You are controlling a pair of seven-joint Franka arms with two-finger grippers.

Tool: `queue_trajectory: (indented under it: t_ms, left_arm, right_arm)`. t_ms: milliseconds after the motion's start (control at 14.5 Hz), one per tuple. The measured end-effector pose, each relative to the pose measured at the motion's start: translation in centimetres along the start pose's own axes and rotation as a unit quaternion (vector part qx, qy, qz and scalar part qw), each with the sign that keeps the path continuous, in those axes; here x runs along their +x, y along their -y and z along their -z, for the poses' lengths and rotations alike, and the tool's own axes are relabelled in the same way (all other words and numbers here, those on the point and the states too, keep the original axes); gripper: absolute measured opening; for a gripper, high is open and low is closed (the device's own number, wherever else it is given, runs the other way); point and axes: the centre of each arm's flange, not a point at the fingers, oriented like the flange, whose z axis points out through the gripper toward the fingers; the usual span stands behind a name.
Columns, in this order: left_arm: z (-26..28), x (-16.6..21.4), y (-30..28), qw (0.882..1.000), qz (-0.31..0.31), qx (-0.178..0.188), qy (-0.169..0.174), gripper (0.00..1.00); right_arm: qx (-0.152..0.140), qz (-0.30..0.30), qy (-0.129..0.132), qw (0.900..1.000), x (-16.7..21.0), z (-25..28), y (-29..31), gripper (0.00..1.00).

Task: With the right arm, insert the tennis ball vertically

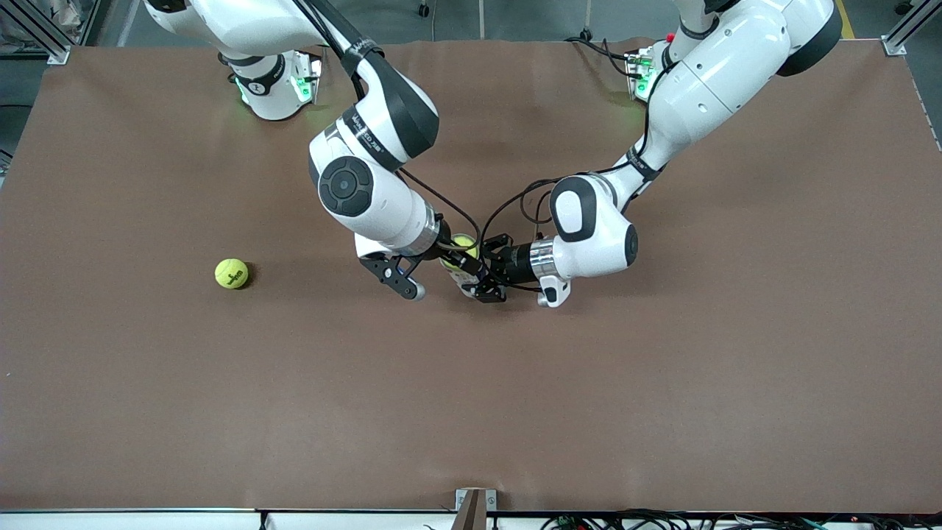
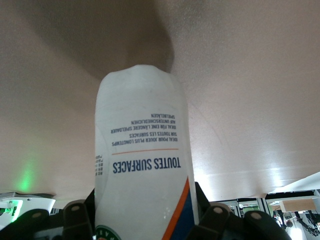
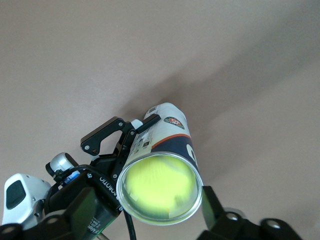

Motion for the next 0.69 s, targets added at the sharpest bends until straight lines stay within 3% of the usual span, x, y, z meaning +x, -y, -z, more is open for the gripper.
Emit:
queue_trajectory:
  t_ms: [344, 550, 688]
  left_arm:
    - [-0.1, 0.0, 0.0, 1.0, 0.0, 0.001, 0.0, 0.72]
    - [-0.1, 0.0, 0.1, 1.0, -0.001, 0.001, 0.0, 0.75]
    - [-0.2, -0.1, 0.1, 1.0, -0.001, 0.002, 0.0, 0.76]
  right_arm:
    - [-0.011, -0.006, 0.0, 1.0, 2.0, 2.6, -0.7, 1.0]
    - [-0.067, 0.06, 0.005, 0.996, 5.7, 6.3, -3.8, 1.0]
    - [-0.128, 0.113, 0.002, 0.985, 9.1, 9.1, -7.4, 1.0]
